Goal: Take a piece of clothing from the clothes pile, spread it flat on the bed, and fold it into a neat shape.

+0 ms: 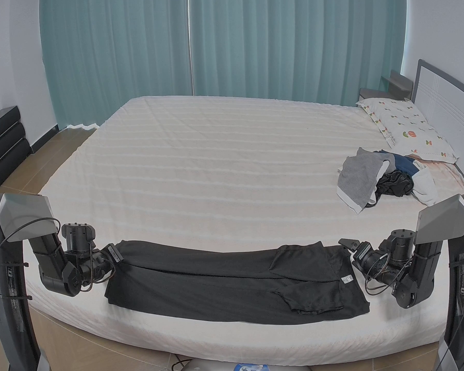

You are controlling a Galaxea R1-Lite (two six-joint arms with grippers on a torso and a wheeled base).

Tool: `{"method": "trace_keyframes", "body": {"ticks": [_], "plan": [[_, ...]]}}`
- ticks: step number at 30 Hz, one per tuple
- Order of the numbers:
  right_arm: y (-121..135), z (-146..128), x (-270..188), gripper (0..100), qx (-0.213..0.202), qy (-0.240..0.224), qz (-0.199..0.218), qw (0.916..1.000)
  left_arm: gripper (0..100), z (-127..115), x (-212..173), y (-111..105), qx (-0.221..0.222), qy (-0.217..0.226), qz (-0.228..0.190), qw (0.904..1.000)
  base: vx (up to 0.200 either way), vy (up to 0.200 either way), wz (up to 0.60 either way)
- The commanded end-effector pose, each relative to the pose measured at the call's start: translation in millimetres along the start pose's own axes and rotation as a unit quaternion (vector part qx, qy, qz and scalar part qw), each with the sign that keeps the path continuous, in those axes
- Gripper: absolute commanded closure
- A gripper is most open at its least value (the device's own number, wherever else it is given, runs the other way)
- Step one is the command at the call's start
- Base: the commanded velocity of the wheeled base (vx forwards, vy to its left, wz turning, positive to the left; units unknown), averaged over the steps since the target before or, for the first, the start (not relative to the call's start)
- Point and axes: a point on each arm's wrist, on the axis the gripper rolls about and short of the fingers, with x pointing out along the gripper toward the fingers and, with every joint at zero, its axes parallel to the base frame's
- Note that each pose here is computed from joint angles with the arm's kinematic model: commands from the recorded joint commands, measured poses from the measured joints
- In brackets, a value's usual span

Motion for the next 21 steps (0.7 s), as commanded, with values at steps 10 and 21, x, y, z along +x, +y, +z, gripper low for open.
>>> {"method": "trace_keyframes", "body": {"ticks": [10, 21], "plan": [[-0.8, 20.8, -5.4, 0, 0.012, -0.026, 0.010, 0.9995, 100, 19.6, -9.0, 4.7, -0.014, -0.012, -0.007, 0.9998, 0.000, 0.000, 0.00], [-4.3, 16.3, -3.3, 0, 0.013, -0.013, 0.008, 0.9998, 100, 27.4, -14.9, 11.0, -0.033, 0.032, -0.023, 0.9987, 0.000, 0.000, 0.00]]}}
